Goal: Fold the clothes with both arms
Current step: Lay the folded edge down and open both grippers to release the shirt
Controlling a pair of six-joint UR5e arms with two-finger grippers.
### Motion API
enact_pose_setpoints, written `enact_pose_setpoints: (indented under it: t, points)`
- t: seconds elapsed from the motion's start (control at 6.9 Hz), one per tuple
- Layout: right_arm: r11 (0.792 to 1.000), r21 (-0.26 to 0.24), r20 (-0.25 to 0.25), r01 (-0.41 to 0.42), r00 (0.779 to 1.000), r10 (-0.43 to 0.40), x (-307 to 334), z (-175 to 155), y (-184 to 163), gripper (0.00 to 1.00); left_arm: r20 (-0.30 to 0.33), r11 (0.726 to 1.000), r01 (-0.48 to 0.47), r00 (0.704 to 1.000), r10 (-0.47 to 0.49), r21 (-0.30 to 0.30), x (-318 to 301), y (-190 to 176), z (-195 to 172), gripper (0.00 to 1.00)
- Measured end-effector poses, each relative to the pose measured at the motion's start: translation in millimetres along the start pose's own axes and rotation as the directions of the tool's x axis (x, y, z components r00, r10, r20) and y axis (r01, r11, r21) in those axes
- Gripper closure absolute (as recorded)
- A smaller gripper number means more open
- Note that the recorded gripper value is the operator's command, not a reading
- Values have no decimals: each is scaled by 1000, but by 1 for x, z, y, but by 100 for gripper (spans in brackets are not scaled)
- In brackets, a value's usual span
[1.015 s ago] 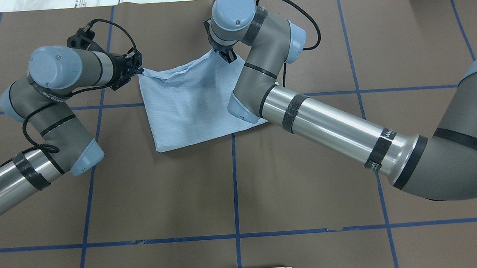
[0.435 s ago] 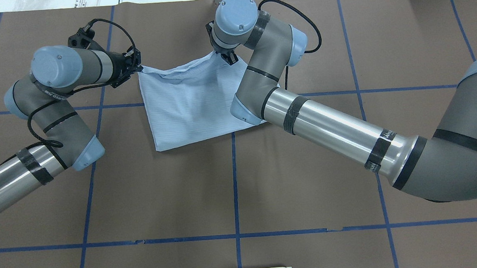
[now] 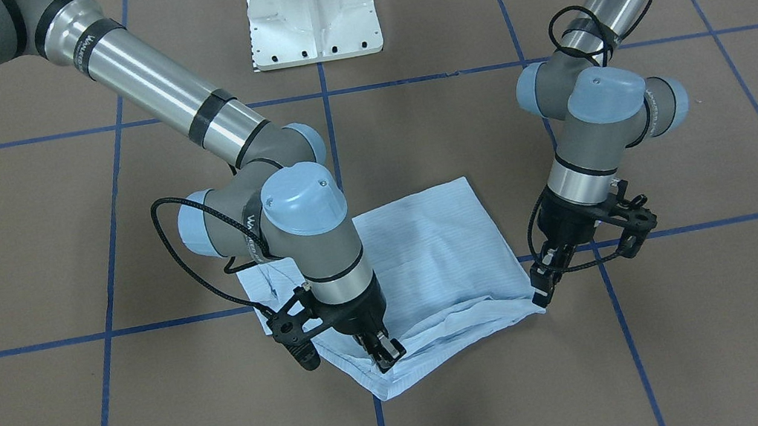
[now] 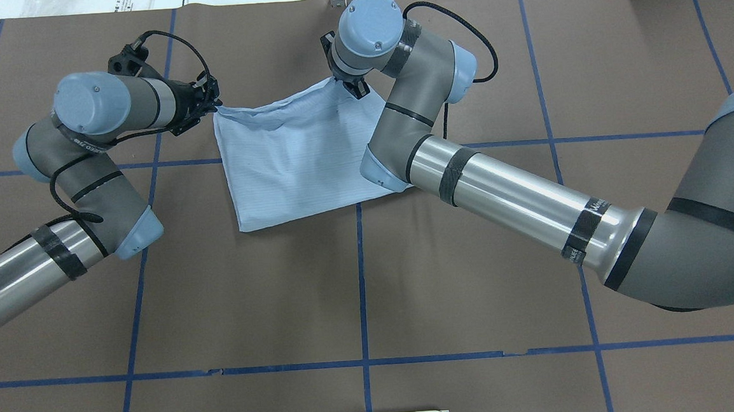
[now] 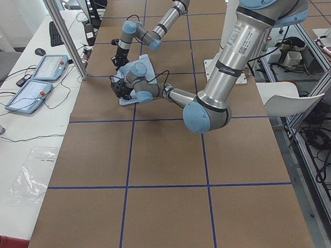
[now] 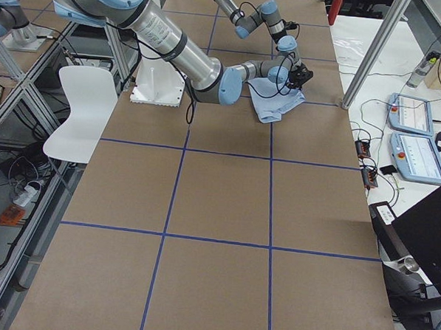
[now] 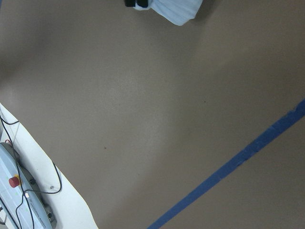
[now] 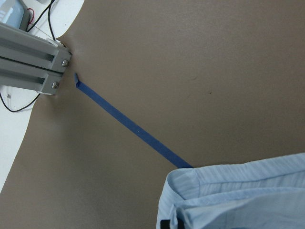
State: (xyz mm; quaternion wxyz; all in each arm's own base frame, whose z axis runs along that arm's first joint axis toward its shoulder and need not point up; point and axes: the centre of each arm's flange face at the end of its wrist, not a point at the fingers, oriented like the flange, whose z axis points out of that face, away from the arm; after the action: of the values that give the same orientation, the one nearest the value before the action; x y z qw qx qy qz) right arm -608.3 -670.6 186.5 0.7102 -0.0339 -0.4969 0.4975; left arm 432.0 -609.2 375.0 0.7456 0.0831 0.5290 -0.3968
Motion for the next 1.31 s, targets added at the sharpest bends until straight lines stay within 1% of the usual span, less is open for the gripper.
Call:
enact_pose_setpoints:
  t: [0.15, 0.29, 0.44, 0.73, 1.02, 1.16, 1.31]
  points:
    - [1000, 1, 4, 0, 1000, 0, 0, 1, -1, 93, 0, 1000, -5, 1000, 5, 2, -1, -2, 1, 53]
    - [1000, 3, 7, -1, 1000, 1, -1, 0, -2, 53, -16, 1000, -7, 1000, 7, 5, 2, -7, -3, 53]
    - [1000, 5, 10, -3, 1000, 3, -4, -1, -5, 1, -45, 1000, -7, 999, 7, 3, 5, -15, -9, 53]
    - [1000, 14, 21, 2, 1000, -3, -12, -6, -18, 0, -74, 1000, -11, 997, 9, -27, 9, -19, -22, 53]
    - [997, 12, 20, 73, 997, -73, -27, -17, -45, 0, -95, 998, -18, 995, 12, -57, 6, -18, -44, 53]
    - [988, 2, 8, 157, 987, -157, -30, -22, -64, 0, -95, 994, -49, 995, 40, -95, -2, -19, -55, 53]
    - [961, -15, -14, 276, 961, -276, -17, -24, -91, 0, -99, 984, -131, 988, 120, -117, -17, -27, -70, 53]
